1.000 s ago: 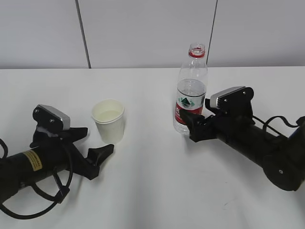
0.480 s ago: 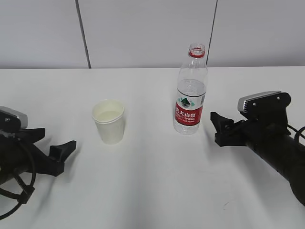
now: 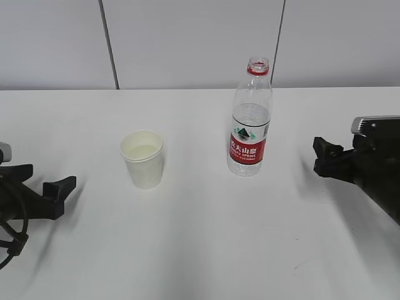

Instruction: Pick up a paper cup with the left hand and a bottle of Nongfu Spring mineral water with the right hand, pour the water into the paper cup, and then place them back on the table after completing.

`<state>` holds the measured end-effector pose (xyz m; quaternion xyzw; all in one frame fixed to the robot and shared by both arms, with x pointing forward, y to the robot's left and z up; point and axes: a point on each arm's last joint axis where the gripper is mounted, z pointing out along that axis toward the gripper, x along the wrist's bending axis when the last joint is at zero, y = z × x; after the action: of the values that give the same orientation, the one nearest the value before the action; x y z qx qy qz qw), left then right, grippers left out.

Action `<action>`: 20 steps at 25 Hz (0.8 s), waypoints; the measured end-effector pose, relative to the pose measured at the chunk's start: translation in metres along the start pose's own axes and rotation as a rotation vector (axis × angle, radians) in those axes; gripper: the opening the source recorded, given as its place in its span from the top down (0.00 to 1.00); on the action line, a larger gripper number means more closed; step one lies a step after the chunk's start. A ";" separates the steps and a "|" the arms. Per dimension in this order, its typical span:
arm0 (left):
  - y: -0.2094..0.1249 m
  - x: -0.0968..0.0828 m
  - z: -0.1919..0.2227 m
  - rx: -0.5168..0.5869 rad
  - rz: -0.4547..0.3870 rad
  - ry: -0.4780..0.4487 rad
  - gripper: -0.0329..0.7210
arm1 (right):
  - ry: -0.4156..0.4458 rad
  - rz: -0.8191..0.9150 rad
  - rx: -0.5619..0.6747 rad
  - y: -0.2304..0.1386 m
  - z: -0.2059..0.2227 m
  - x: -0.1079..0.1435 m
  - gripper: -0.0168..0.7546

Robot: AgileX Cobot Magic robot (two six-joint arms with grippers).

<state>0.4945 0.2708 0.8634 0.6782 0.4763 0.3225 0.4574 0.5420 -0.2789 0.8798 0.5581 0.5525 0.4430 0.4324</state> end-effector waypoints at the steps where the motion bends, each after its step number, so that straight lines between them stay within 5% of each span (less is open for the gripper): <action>1: 0.002 0.001 0.001 0.008 0.005 0.003 0.18 | -0.008 0.034 -0.004 0.001 0.000 -0.002 0.19; 6: 0.027 0.011 0.004 0.111 0.063 0.046 0.18 | -0.018 0.087 -0.002 0.021 0.001 -0.006 0.20; 11: 0.070 0.026 0.002 0.208 0.059 0.131 0.18 | -0.007 0.105 0.124 0.056 0.010 -0.003 0.21; 20: 0.130 0.050 -0.020 0.624 -0.083 0.331 0.20 | 0.031 -0.015 0.568 0.130 0.017 0.004 0.21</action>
<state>0.5396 0.3076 0.9914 0.7039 0.6466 0.2482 0.1574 0.5888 -0.2767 1.0022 0.6461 0.6652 0.2757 0.2533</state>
